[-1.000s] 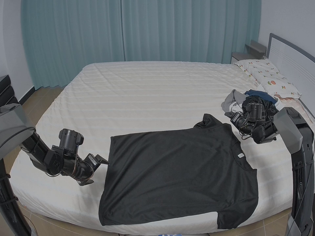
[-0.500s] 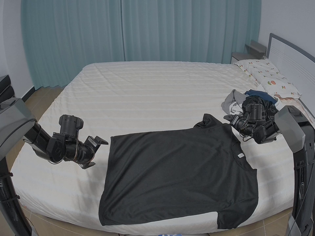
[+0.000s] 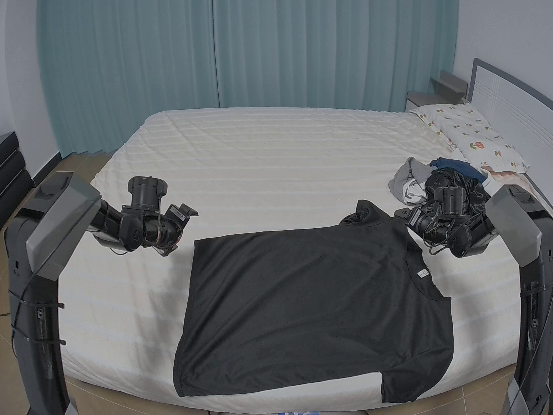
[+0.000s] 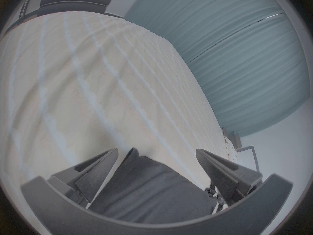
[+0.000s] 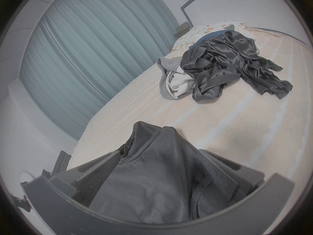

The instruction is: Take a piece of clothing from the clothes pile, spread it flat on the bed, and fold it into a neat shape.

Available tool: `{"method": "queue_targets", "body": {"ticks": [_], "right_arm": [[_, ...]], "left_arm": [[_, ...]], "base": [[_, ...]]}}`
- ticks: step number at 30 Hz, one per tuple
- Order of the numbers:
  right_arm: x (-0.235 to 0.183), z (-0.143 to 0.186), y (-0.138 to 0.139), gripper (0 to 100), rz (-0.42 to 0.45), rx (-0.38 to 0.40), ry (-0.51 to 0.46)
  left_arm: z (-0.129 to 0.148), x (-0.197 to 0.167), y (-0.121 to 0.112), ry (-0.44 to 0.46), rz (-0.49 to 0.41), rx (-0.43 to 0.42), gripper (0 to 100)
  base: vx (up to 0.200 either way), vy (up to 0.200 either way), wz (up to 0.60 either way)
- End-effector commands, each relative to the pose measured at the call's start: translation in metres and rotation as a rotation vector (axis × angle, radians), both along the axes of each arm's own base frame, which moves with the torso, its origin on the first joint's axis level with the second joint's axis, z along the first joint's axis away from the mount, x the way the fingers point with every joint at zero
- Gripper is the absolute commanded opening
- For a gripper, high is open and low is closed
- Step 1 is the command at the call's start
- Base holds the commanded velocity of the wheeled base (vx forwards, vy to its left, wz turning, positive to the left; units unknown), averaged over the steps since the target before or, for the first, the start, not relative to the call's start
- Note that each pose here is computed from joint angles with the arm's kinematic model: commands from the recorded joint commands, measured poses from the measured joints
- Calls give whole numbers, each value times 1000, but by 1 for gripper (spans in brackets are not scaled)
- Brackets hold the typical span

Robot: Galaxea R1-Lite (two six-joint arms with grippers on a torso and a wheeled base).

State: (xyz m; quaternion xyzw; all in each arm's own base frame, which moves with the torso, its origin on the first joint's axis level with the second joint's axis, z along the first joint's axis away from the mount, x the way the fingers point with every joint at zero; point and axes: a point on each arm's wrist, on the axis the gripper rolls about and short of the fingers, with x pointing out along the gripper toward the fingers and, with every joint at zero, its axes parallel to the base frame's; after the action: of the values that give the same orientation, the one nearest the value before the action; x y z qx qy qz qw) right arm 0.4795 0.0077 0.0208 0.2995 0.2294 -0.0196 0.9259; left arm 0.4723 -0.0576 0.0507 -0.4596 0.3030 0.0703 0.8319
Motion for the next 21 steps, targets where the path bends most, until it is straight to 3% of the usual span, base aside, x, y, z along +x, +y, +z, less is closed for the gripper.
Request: {"method": "queue_targets", "body": {"ticks": [1, 18, 19, 21], "right_arm": [[-3, -3, -2, 100, 7, -6, 4], [5, -7, 1, 100, 17, -4, -18], [6, -8, 1, 100, 16, -5, -16], [7, -8, 1, 100, 17, -6, -18]], "left_arm": [[-57, 32, -13, 38, 0, 42, 100], [-64, 40, -16, -5, 8, 41, 100], [-65, 41, -16, -7, 8, 43, 0], [-67, 42, -17, -5, 9, 45, 0]], "base": [[0, 0, 0], [0, 0, 0], [0, 0, 0], [0, 0, 0]]}}
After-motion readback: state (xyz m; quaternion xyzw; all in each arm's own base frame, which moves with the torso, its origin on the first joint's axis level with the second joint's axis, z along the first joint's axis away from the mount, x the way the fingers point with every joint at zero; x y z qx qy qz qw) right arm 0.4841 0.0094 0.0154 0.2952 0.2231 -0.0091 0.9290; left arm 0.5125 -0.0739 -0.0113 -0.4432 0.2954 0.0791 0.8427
